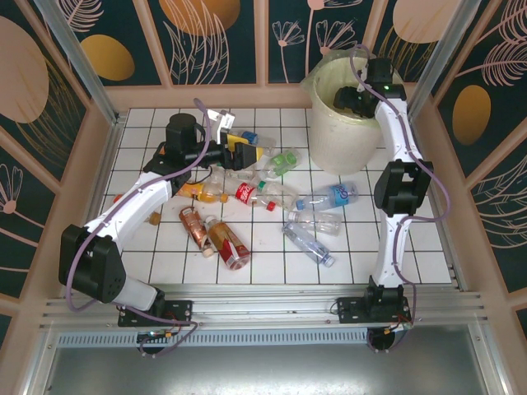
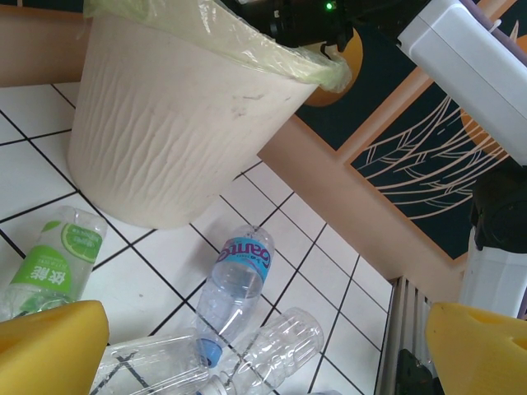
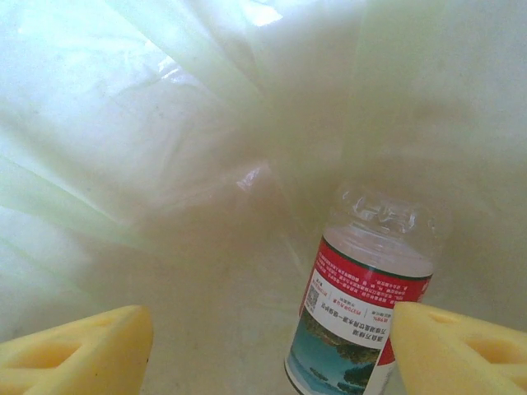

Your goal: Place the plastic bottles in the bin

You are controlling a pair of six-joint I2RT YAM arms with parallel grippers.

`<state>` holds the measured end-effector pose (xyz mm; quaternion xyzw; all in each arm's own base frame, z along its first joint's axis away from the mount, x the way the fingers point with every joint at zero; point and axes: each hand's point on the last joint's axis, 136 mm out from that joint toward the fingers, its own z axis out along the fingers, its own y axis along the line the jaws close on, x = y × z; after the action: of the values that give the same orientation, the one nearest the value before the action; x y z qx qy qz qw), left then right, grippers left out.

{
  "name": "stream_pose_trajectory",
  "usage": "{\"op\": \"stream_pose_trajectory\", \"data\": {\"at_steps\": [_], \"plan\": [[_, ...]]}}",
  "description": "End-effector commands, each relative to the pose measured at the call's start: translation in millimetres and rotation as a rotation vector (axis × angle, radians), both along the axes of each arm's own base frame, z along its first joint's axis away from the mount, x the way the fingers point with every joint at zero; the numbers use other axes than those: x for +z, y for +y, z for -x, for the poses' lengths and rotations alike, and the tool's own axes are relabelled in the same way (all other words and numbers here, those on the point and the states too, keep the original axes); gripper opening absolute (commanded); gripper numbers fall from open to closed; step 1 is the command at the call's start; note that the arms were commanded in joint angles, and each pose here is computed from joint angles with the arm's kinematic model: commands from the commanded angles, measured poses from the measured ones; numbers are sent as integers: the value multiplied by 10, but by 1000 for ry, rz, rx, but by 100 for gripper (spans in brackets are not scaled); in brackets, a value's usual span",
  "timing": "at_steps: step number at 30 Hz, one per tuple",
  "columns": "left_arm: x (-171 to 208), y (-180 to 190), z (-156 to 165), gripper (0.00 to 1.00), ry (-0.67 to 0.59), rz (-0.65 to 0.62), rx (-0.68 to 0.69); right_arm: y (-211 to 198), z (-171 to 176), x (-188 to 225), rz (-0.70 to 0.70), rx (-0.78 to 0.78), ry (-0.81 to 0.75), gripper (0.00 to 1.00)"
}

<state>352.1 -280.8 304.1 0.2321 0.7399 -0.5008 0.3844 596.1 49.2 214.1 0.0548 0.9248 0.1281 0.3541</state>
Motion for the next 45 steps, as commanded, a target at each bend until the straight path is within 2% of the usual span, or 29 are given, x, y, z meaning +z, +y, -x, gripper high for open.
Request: {"op": "stream_pose_trajectory", "data": {"at_steps": [1, 7, 33, 40, 45], "plan": [[63, -39, 21, 99, -24, -2, -14, -46, 58, 266, -12, -17, -31, 77], [74, -59, 43, 99, -28, -1, -20, -48, 166, 367, -4, -9, -31, 77], [123, -95, 104, 99, -38, 4, -33, -200, 978, 163, 55, -45, 138, 78], [130, -101, 115, 99, -42, 3, -33, -223, 1186, 273, 54, -63, 110, 78], [122, -120, 124, 99, -39, 1, -35, -299, 1030, 508, 44, -99, 16, 78]]}}
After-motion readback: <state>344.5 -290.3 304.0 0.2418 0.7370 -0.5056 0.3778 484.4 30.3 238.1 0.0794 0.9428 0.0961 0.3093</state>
